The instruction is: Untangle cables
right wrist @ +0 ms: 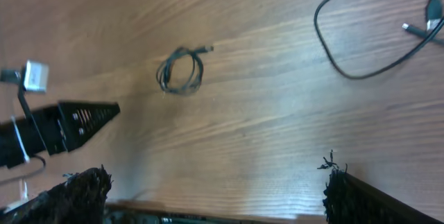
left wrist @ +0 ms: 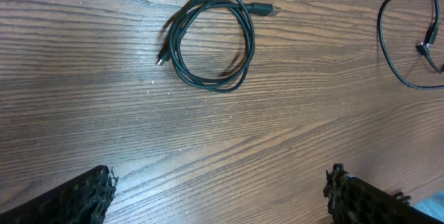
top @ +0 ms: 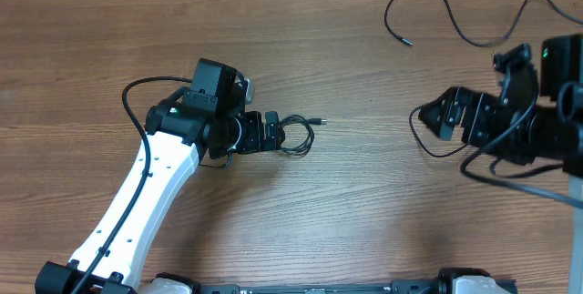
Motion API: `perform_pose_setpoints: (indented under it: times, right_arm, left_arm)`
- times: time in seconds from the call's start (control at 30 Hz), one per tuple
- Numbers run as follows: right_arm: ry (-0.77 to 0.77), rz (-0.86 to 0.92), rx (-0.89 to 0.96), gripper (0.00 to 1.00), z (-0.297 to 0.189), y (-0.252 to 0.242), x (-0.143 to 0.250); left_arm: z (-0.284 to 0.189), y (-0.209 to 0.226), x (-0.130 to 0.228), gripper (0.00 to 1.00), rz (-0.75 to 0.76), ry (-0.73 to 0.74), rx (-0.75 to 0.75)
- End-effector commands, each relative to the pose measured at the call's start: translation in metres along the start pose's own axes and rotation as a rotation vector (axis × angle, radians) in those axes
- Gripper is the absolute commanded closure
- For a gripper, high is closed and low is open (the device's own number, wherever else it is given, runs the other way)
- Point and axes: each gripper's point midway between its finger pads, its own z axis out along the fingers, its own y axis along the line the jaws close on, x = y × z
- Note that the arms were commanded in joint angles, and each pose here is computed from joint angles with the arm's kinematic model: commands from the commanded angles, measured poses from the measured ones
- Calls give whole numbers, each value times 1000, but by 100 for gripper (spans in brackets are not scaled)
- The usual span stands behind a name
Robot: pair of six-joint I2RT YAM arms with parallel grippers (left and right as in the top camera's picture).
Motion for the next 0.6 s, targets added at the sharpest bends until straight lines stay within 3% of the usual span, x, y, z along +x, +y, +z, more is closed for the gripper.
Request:
perform_pose_setpoints:
  times: [0.0, 0.23, 0.47, 0.57]
  right_arm:
    - [-2, -6, -4, 0, 3, -2, 12]
    - [-54, -27, -20, 0, 17, -6, 4]
    - [-143, -55, -25, 0, 24, -2, -30]
    - [-176, 51, 36, 0, 31, -14, -45]
  left_arm:
    - [0, -1, -2, 0, 12, -6, -6]
    - [0, -1, -2, 1, 12, -6, -6]
    - [0, -1, -2, 0, 12, -6, -6]
    - [0, -1, -2, 0, 12, -6, -6]
